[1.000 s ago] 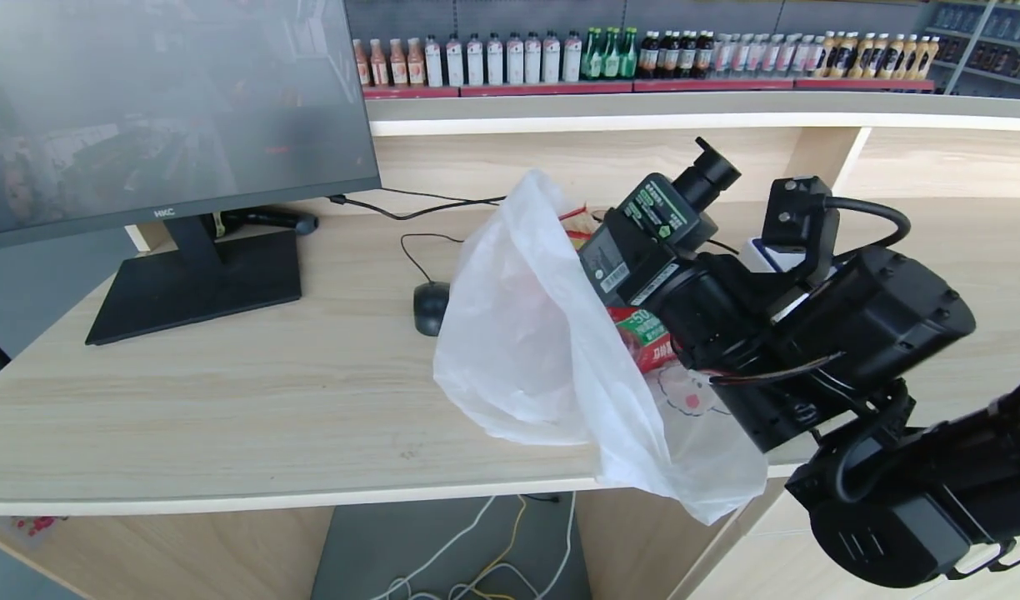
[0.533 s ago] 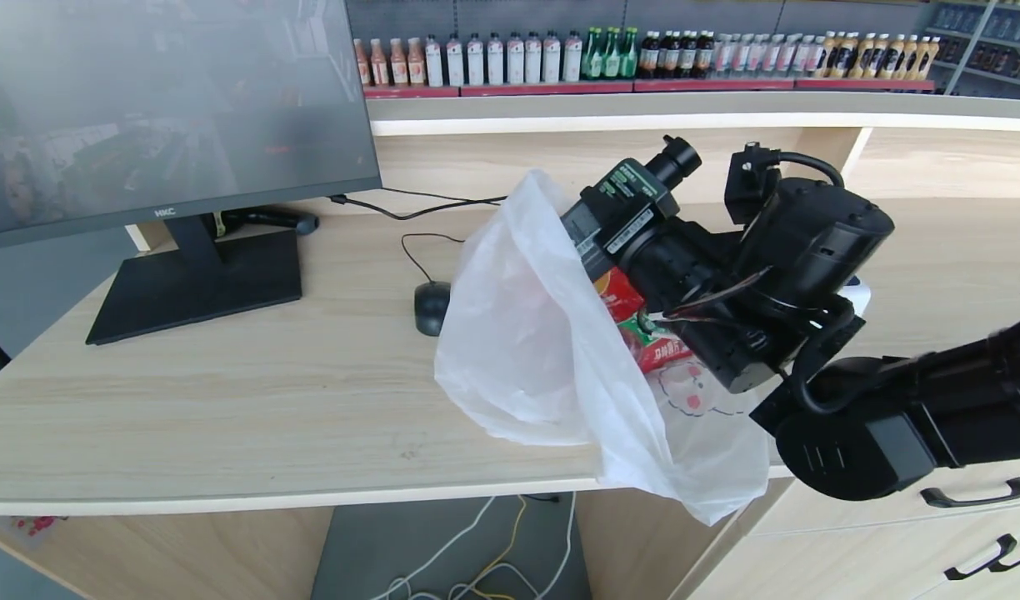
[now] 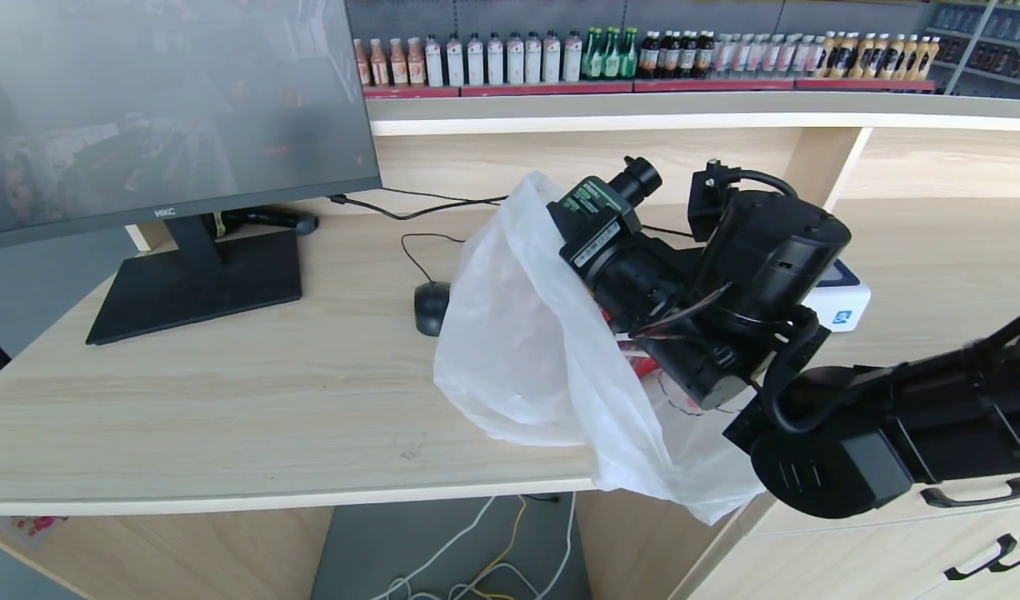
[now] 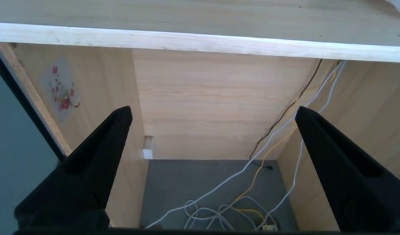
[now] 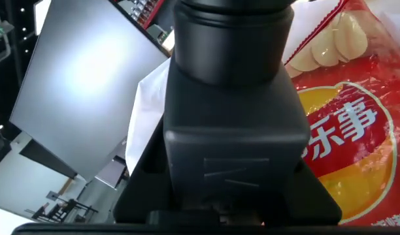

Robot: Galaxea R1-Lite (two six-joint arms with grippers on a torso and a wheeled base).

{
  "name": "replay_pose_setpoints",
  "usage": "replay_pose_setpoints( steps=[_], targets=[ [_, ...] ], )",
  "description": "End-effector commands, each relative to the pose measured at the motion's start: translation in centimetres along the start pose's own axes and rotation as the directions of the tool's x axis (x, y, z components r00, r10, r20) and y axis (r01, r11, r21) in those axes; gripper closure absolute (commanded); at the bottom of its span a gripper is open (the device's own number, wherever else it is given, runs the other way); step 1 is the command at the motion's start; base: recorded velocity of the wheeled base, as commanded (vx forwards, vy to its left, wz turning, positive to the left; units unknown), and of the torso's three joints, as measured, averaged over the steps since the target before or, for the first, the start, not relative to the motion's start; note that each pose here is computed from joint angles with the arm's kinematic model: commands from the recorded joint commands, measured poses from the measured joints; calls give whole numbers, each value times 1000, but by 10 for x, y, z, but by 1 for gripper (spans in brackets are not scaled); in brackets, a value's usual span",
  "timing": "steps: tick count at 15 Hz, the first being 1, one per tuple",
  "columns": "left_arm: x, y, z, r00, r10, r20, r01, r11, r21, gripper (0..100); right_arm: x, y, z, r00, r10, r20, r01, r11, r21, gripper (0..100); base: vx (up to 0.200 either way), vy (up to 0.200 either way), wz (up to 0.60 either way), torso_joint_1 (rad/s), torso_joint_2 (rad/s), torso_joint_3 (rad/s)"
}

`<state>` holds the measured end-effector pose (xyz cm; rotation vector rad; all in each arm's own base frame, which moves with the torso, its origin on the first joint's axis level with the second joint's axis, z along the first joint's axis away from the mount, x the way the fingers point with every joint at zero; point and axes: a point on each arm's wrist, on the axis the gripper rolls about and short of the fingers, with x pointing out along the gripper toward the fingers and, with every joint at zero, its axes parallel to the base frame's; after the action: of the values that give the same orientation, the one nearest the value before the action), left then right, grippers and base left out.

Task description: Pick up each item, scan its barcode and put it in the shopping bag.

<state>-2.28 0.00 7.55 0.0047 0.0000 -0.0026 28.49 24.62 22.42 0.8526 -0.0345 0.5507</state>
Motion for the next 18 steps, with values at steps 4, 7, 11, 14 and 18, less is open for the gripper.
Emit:
replay_pose_setpoints(
  steps=[4, 7, 11, 14, 18],
  targets=[
    [0, 0, 0, 1000, 1, 0, -1, 1000, -2, 0, -8, -4, -21, 997, -21, -72, 23, 999, 24, 100, 0, 0, 0, 0, 0, 0],
    [0, 0, 0, 1000, 1, 0, -1, 1000, 0, 0, -5, -16, -36, 993, -53, -105, 55, 998, 15, 100, 0, 0, 0, 0, 0, 0],
    [0, 0, 0, 1000, -1, 0, 1, 1000, 0, 0, 0, -26, -46, 989, -78, -126, 81, 997, 18, 100, 0, 0, 0, 0, 0, 0],
    [0, 0, 0, 1000, 1, 0, -1, 1000, 0, 0, 4, -42, -41, 987, -119, -110, 122, 992, 22, 100, 0, 0, 0, 0, 0, 0],
    [0, 0, 0, 1000, 1, 0, -1, 1000, 0, 0, 5, -44, -38, 987, -125, -104, 128, 991, 22, 100, 0, 0, 0, 0, 0, 0]
  ],
)
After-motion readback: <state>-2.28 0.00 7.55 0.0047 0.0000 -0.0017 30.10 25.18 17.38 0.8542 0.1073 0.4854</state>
